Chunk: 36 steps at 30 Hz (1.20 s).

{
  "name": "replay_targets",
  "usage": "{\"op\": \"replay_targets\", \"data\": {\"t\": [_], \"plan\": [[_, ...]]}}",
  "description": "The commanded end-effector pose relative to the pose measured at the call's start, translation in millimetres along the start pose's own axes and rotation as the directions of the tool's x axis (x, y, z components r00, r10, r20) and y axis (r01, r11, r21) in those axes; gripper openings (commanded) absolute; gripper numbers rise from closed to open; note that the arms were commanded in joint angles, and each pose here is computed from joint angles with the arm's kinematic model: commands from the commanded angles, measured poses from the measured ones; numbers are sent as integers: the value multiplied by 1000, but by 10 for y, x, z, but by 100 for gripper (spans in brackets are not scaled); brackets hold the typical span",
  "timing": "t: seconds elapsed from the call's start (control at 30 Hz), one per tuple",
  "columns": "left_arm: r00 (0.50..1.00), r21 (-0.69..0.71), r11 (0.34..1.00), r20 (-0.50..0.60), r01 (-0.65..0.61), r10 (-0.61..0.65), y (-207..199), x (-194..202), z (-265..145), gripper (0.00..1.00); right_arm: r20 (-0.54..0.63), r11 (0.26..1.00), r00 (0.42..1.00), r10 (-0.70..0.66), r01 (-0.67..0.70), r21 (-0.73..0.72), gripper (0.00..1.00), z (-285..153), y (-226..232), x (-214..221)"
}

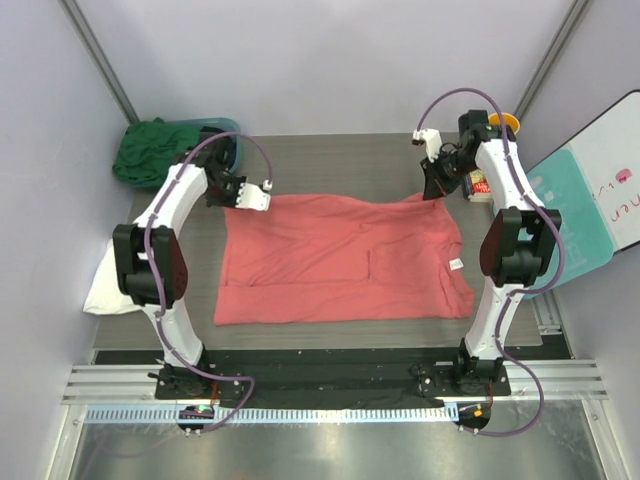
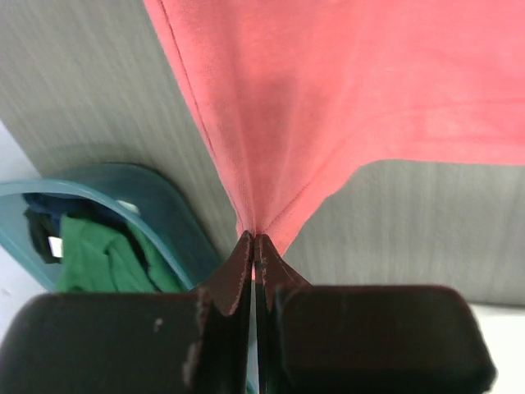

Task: Fold and stack the t-shirts
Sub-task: Fold the other side of the tshirt into a rectangle

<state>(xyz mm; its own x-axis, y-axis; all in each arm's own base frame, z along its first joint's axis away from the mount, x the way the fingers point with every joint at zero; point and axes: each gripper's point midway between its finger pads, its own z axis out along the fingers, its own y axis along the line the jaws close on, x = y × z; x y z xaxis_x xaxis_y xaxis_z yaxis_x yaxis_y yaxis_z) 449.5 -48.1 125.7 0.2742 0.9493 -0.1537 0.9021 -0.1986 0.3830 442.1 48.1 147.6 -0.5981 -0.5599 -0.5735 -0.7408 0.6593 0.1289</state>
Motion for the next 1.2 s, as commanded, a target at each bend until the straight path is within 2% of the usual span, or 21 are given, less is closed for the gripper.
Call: {"op": "replay_targets", "data": {"t": [0.0,0.3,0.57,0.73,0.93,1.17], "plan": [[998,64,997,39,-43,40,-325,-36,-277,0,-53,994,993,-109,110,10,1,-385,319,123],[991,150,983,104,-105,90,-774,-185,-457,0,-166,984,970,-179,179,-17,1,-599,631,541],[985,220,968,148,-125,93,-1105,-309,-637,0,-284,967,925,-251,228,-112,1,-482,909,1065],[980,278,950,176,-145,98,-1389,-390,-755,0,-302,949,901,-312,277,-153,1,-333,1088,1117],[975,341,924,191,-176,115,-1724,-402,-674,0,-301,940,892,-336,299,-162,1,-303,1157,1064],[973,407,895,209,-182,102,-1890,-442,-689,0,-339,928,864,-373,334,-167,1,-335,1183,1172]]}}
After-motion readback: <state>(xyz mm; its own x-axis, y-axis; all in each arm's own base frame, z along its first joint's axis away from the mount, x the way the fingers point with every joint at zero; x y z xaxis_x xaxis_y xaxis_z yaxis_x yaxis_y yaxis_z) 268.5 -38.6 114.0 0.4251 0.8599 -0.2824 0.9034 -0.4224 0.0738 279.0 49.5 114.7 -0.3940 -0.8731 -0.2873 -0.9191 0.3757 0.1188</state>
